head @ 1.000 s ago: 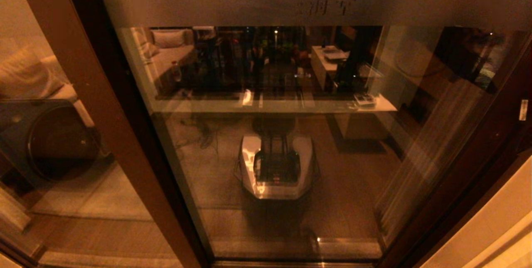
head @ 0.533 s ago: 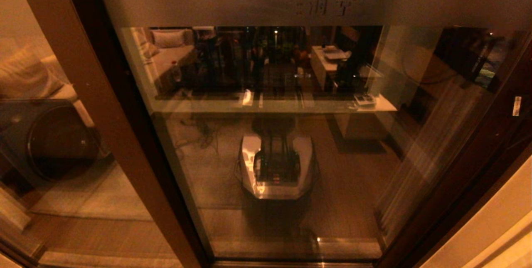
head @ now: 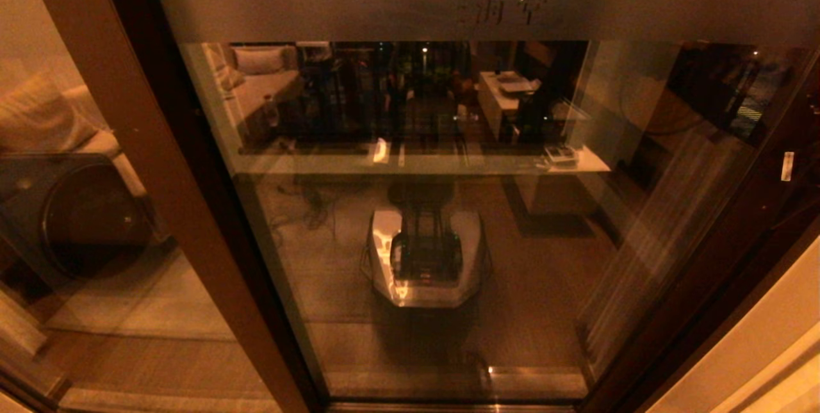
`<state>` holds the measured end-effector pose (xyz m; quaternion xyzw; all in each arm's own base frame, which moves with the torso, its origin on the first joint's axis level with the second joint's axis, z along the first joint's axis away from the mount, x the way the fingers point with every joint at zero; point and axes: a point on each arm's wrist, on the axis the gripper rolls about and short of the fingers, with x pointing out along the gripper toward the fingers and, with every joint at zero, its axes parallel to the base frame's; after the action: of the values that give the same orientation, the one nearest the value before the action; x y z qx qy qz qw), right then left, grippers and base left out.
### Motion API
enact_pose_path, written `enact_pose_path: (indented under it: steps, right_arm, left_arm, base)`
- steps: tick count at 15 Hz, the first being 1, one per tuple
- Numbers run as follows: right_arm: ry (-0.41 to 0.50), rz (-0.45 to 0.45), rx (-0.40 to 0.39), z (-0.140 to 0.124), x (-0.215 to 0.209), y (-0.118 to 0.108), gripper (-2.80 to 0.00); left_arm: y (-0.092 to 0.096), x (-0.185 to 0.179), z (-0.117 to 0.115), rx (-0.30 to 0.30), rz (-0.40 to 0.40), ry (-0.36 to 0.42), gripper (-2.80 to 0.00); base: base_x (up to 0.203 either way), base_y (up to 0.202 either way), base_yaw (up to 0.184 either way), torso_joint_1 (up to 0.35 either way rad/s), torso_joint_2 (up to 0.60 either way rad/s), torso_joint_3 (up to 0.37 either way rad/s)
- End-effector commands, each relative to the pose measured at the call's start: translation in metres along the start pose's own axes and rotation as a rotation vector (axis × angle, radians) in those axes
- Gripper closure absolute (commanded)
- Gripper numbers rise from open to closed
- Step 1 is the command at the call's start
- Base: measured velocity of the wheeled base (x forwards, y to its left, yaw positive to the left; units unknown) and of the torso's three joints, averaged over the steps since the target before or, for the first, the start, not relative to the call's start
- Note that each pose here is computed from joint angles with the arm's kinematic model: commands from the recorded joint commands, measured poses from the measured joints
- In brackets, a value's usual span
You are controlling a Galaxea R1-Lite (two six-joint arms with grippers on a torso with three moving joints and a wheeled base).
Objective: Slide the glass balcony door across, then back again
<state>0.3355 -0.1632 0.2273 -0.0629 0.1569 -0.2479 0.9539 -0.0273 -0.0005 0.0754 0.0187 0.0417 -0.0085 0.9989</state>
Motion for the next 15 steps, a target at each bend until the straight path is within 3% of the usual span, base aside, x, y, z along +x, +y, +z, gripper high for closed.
enact_pose_path:
  steps: [1,15]
  right_arm:
    - [-0.022,-0.007,0.000,-0.0002,0.0071,0.0016,0.00]
    - [-0.036,-0.013,0.000,-0.0014,0.0131,0.0023,0.00]
  left_arm:
    - [0.0000,0.0001,0.0000,0.000,0.000,0.002,0.00]
    - [0.0000,0.0001,0.0000,0.000,0.000,0.002,0.00]
  base:
    - [0.000,0.000,0.000,0.000,0.00,0.000]
    - [0.000,0.000,0.000,0.000,0.00,0.000]
